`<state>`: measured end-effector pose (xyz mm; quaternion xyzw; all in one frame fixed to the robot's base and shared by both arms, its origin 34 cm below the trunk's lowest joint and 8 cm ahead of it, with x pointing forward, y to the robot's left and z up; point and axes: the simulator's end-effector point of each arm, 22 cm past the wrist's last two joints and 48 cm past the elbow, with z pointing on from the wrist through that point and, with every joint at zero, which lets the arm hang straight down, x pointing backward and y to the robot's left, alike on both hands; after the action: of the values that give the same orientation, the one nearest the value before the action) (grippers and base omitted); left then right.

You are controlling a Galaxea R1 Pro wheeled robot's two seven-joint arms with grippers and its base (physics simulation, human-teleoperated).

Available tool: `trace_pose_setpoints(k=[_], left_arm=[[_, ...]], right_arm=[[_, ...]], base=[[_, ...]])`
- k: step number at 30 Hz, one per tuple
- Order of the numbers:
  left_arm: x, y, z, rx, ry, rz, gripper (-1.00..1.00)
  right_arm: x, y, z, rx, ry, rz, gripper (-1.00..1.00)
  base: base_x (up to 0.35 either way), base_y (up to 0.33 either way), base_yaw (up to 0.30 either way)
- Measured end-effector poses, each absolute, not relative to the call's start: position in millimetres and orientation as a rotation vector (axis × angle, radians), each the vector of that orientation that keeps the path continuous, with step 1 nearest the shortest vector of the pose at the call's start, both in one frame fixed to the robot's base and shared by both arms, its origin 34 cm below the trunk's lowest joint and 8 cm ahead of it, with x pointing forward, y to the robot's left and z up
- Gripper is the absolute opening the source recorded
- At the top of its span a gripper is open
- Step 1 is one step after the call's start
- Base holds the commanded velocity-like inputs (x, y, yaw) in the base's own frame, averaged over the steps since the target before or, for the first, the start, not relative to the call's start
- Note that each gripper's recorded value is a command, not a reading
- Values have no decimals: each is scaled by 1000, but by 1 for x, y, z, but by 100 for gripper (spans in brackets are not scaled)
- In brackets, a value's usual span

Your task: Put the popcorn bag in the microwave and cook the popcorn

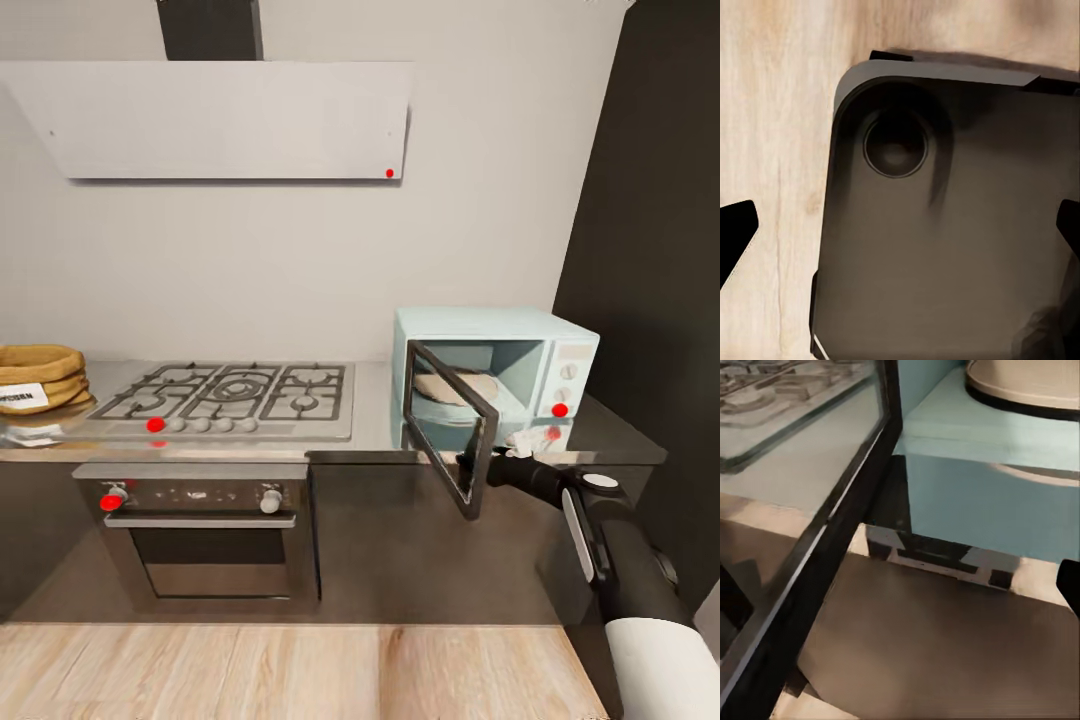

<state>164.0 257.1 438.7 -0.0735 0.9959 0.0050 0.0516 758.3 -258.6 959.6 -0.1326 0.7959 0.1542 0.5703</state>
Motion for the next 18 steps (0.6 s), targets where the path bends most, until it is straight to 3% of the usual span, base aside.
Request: trace_pose_setpoints(k=[9,18], left_arm=[[164,258,439,-223,3030,16,100],[164,258,439,-223,3030,17,100]], right_arm=[[751,-245,961,-366,1858,428,100],[762,-290,949,-208,1890,321,100]], base=[[-173,195,0],[-109,125,0]])
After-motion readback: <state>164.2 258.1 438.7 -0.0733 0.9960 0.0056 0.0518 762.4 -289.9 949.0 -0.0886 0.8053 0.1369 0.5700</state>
